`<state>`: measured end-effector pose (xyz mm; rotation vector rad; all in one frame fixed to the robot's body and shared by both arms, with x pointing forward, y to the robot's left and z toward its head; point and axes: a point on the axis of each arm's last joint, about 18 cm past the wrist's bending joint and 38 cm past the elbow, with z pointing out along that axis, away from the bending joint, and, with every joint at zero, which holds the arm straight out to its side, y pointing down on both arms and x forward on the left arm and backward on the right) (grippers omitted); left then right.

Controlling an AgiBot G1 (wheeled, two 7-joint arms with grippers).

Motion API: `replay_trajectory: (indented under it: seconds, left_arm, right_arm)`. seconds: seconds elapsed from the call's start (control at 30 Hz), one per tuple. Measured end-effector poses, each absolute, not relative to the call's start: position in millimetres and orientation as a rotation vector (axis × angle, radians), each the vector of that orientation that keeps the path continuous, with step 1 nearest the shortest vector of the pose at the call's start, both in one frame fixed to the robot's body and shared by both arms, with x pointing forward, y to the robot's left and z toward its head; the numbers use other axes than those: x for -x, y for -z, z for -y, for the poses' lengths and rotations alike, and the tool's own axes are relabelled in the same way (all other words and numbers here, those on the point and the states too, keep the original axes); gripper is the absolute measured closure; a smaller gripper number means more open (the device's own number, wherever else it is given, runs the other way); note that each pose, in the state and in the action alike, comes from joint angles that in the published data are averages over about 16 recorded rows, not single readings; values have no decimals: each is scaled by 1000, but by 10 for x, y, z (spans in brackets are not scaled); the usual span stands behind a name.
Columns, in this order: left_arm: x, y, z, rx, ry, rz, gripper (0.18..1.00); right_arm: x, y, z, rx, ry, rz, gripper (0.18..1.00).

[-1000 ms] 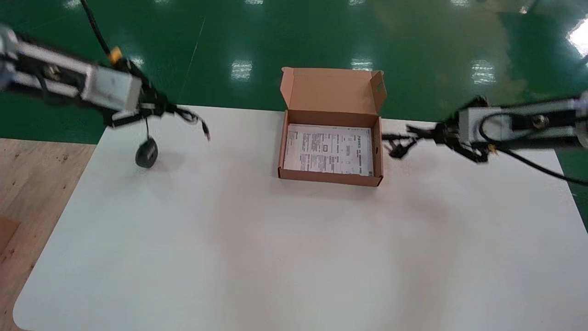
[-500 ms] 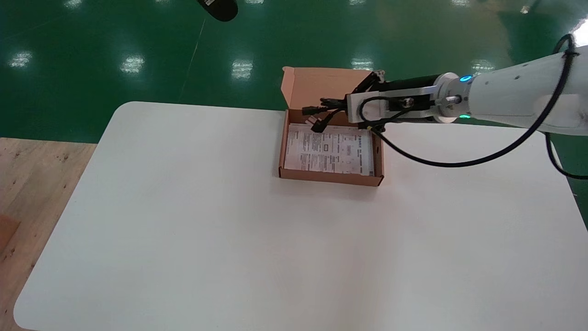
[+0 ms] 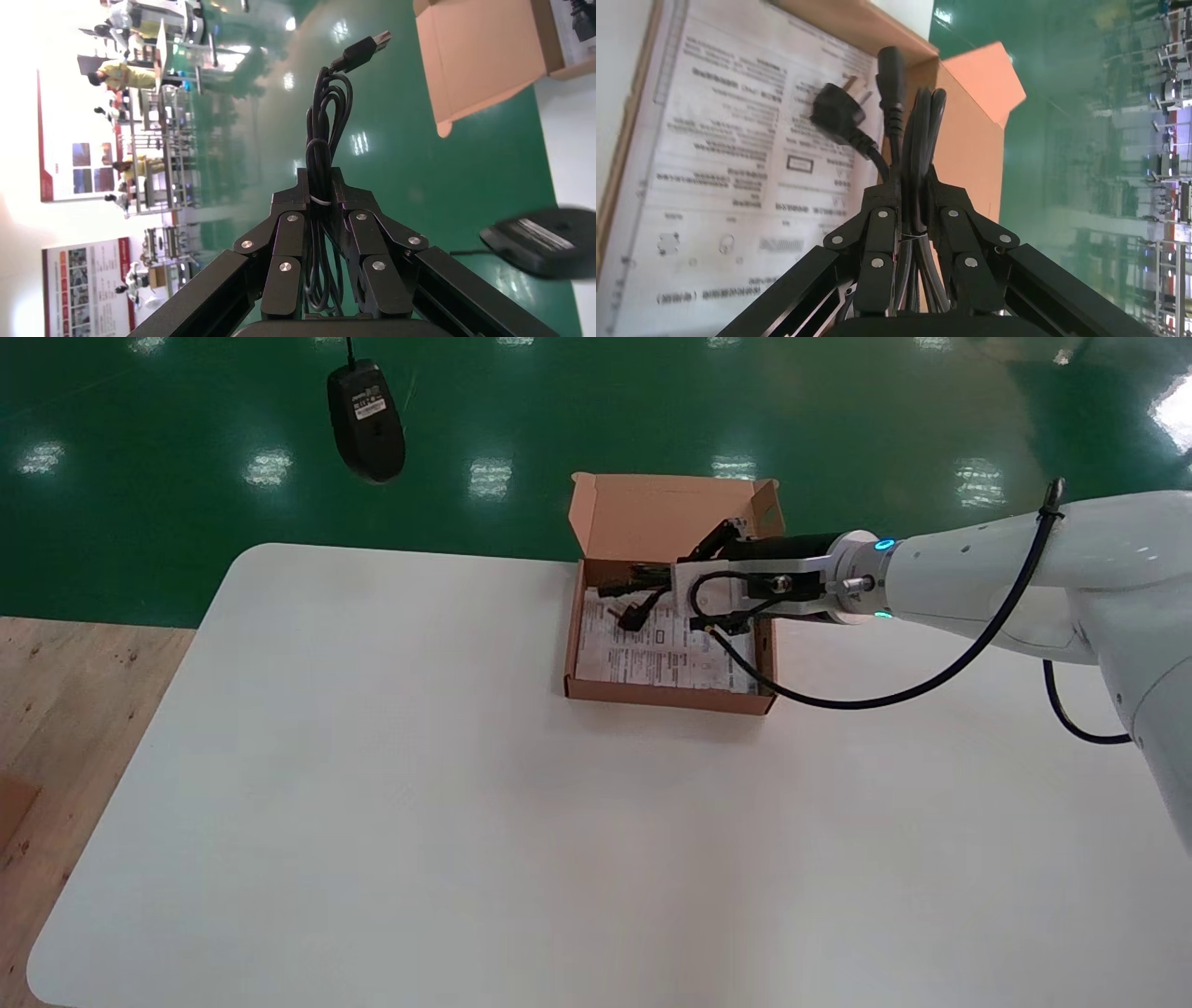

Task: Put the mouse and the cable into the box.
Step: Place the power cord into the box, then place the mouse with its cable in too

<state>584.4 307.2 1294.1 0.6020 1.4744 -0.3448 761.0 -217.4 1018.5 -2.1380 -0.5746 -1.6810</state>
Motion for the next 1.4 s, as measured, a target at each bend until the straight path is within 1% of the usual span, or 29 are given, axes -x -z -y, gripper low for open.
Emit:
replay_trajectory:
  seconds: [0.53,0.7,0.83,1.03,1.23,1.4]
  left_arm:
    - [-5871,-12870,-3121,-582,334,-1517,951]
    - [-5942,-12781,-3060,-582,358,-1541,951]
    - [-6055,-12643,-2914,-598,398,-1571,952]
    - [-6287,-12338,-2500,-656,486,-1621,952]
    - [-6503,-11940,-1946,-748,587,-1658,952]
    - [-6646,-11604,-1553,-802,654,-1671,952]
  right_arm:
    - [-7571,-9980,2062,2136,1589,585,933]
    - [-7567,-9990,2069,2138,1586,583,913]
    - [-7559,-10085,2147,2131,1604,562,887]
    - [-7462,-10386,2490,2100,1634,494,805]
    - [-7239,-10756,3098,2068,1676,392,699]
    - [-6994,-10935,3630,2064,1696,310,581]
